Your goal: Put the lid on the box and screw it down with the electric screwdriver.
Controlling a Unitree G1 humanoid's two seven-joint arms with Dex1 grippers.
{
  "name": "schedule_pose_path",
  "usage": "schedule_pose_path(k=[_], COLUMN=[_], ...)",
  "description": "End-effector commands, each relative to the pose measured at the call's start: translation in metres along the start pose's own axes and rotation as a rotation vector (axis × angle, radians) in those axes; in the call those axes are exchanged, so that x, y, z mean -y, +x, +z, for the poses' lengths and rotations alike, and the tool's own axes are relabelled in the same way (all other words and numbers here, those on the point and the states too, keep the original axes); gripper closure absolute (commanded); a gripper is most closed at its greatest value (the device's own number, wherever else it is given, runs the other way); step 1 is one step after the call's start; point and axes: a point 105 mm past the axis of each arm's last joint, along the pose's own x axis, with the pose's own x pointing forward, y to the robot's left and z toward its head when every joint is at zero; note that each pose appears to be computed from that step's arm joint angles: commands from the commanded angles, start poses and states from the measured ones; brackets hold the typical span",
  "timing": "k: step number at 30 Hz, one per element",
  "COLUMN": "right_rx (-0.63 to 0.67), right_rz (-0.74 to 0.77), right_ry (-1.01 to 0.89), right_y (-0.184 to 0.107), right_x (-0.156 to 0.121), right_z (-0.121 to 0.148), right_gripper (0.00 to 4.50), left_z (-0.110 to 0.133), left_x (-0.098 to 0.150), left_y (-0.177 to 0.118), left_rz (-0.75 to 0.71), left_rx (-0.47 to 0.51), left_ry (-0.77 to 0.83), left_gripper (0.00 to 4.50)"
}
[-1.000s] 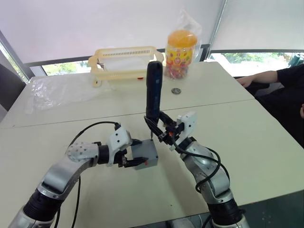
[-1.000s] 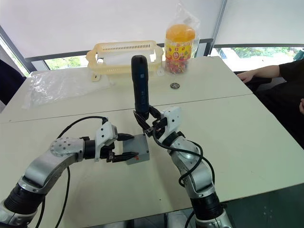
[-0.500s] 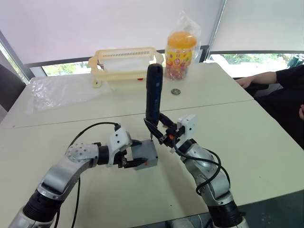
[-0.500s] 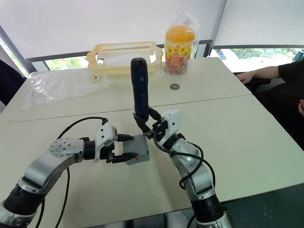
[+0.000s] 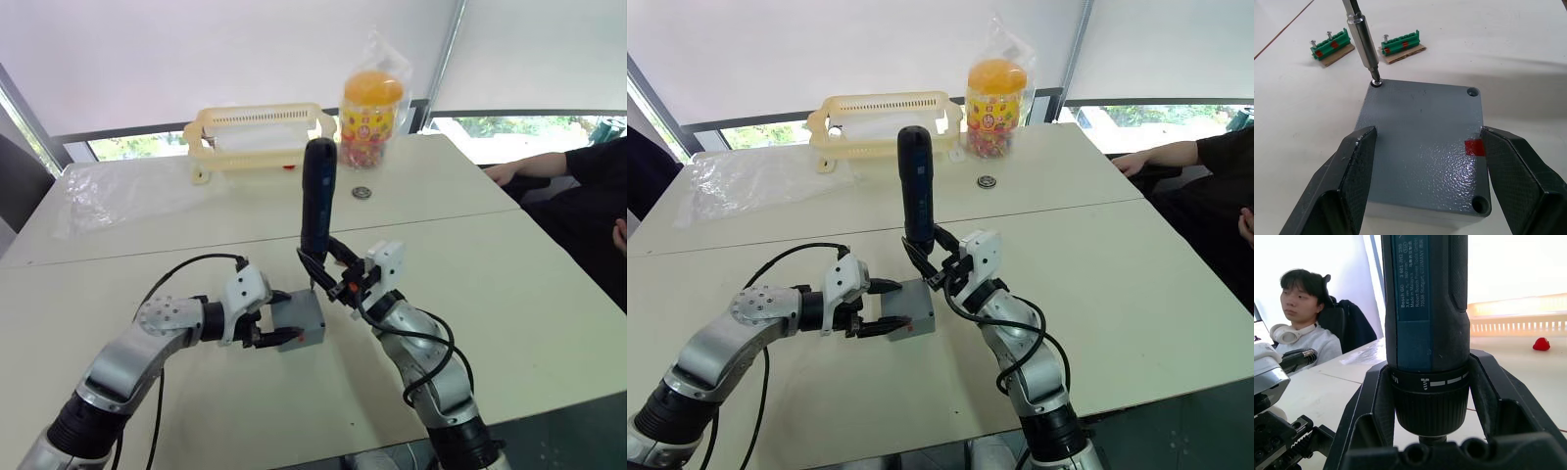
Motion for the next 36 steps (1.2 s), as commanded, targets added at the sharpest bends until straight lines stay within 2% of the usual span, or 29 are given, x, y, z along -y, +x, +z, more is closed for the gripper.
schedule_pose_path(k=[1, 15, 24, 36], right_rx=[-0.113, -0.178, -0.237, -0.259], right_rz=[0.036, 0.019, 0.076, 0.098], right_ry=[0.052, 0.106, 0.113, 0.017], right_y=[-0.004, -0.012, -0.015, -0.011], right_x=[-0.011, -0.009, -0.013, -0.009], right_z=[-0.032, -0.049, -0.061, -0.079], right_gripper=[2.75, 2.75, 2.75, 2.75], left_z=[-0.006, -0.006, -0.006, -0.006], left_x=[0.002, 0.003, 0.003, 0.002], left_y=[-0.001, -0.001, 0.000, -0.001], left_rz=[-0.001, 0.006, 0.008, 0.016], left_rx=[-0.031, -0.031, -0.029, -0.034], left_ry=[-0.001, -0.003, -0.007, -0.011], left_gripper=[1.09, 1.09, 1.09, 1.09])
